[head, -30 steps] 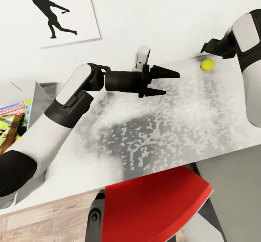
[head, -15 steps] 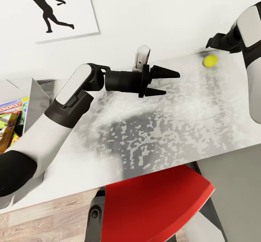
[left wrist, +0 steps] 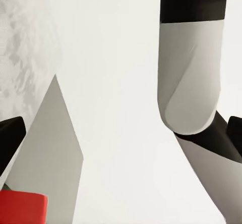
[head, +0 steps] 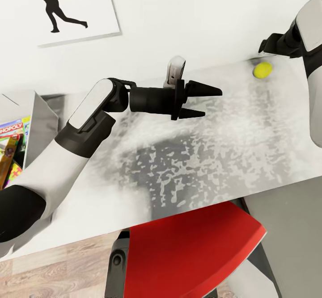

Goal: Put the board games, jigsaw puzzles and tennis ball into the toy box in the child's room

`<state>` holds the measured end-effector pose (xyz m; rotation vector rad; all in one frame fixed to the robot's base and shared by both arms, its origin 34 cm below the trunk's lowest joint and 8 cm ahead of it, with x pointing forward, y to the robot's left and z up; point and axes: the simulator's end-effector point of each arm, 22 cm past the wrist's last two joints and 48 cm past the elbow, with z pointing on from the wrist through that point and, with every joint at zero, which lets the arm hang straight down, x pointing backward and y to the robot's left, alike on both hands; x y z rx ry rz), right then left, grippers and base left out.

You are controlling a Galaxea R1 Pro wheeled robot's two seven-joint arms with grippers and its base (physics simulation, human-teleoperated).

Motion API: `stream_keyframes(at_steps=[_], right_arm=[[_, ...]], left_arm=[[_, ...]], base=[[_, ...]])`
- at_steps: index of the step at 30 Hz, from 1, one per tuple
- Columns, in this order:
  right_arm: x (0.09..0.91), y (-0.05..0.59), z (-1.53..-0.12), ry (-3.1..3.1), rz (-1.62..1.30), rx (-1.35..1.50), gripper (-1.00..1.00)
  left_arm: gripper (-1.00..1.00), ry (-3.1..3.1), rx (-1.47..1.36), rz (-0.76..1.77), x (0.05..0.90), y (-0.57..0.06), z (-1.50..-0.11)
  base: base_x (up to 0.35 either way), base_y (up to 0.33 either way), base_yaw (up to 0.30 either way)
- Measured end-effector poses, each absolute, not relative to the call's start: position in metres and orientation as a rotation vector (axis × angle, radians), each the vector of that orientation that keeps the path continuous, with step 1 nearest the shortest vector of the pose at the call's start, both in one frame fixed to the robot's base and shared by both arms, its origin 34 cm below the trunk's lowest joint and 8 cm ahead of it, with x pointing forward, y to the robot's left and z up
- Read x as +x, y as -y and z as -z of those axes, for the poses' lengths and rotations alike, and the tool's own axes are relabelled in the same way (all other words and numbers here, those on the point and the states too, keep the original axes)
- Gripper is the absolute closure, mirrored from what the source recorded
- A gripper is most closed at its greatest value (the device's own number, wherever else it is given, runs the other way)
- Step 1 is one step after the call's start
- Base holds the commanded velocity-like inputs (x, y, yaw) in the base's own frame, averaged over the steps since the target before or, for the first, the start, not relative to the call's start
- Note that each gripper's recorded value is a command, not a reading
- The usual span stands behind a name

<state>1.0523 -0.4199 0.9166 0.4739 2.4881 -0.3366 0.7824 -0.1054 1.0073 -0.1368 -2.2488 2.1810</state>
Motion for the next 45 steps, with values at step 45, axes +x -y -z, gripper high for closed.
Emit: stream_keyframes(at_steps=[45], right_arm=[[1.049,0.416,-0.856,-2.547,0.352,0.464,-1.00]], left_arm=[[-1.00,2.200,-0.149,-2.200,0.818,0.105,-1.030]], base=[[0.000,0.000,0.000]])
